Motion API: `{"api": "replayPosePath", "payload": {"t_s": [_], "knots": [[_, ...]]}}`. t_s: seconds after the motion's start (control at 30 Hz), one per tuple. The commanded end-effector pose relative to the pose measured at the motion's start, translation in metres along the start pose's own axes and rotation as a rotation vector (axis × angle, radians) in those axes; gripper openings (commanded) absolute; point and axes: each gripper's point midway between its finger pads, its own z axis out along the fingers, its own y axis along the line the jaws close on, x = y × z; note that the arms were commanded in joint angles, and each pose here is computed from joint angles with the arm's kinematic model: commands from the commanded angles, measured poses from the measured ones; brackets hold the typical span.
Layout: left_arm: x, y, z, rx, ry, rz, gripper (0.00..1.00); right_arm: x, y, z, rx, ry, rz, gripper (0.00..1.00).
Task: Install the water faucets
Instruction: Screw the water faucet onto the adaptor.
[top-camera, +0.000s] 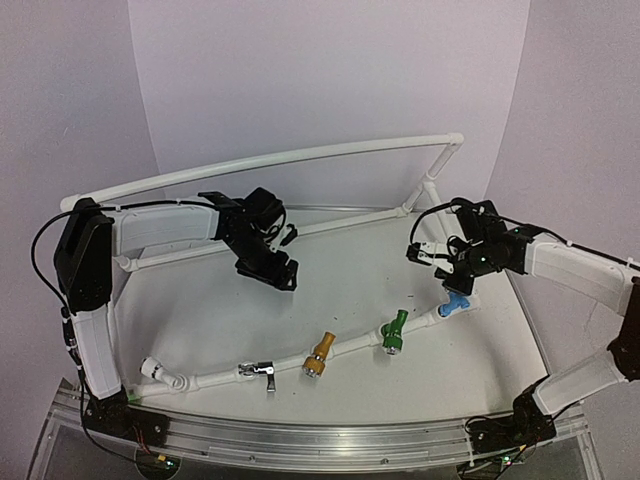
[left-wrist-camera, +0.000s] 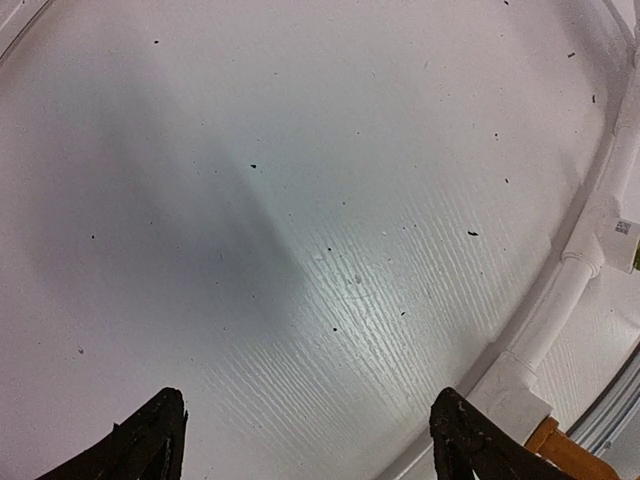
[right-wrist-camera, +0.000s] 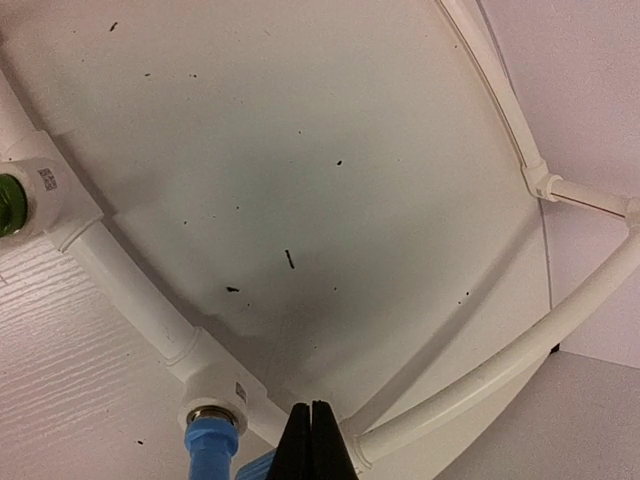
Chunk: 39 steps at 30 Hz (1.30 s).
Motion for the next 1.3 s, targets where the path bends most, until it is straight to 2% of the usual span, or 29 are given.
{"api": "replayPosePath", "payload": {"t_s": [0.0,0.17,0.27,0.5,0.7,0.9,1.13,1.27], "knots": [[-0.005,0.002,-0.006,-0.005,-0.019,-0.001,0.84,0.032,-0.019,-0.012,0.024,0.078,0.022,0.00],[-0.006,0.002,-0.004,-0.001,-0.021,-0.001,0.84,0.063,-0.015,-0.020,-0.042,0.133,-0.012,0.00],[-0.008,0.001,-0.004,0.001,-0.021,0.002,0.84,0.075,0.008,-0.023,-0.129,0.148,-0.075,0.00],[-0.008,0.002,-0.006,0.000,-0.024,0.003,0.84,0.087,0.059,-0.035,-0.261,0.106,-0.157,0.00],[-0.008,0.000,-0.005,0.008,-0.028,-0.006,0.84,0.095,0.086,-0.039,-0.283,0.080,-0.139,0.01],[-0.008,0.000,-0.004,0.012,-0.029,-0.006,0.84,0.090,0.080,-0.038,-0.202,0.037,-0.093,0.02],[-0.009,0.000,-0.006,0.008,-0.030,-0.006,0.84,0.093,0.049,-0.023,-0.110,0.103,-0.012,0.01],[-0.008,0.001,-0.007,0.007,-0.032,-0.009,0.84,0.110,0.052,-0.010,-0.109,0.167,-0.033,0.01]]}}
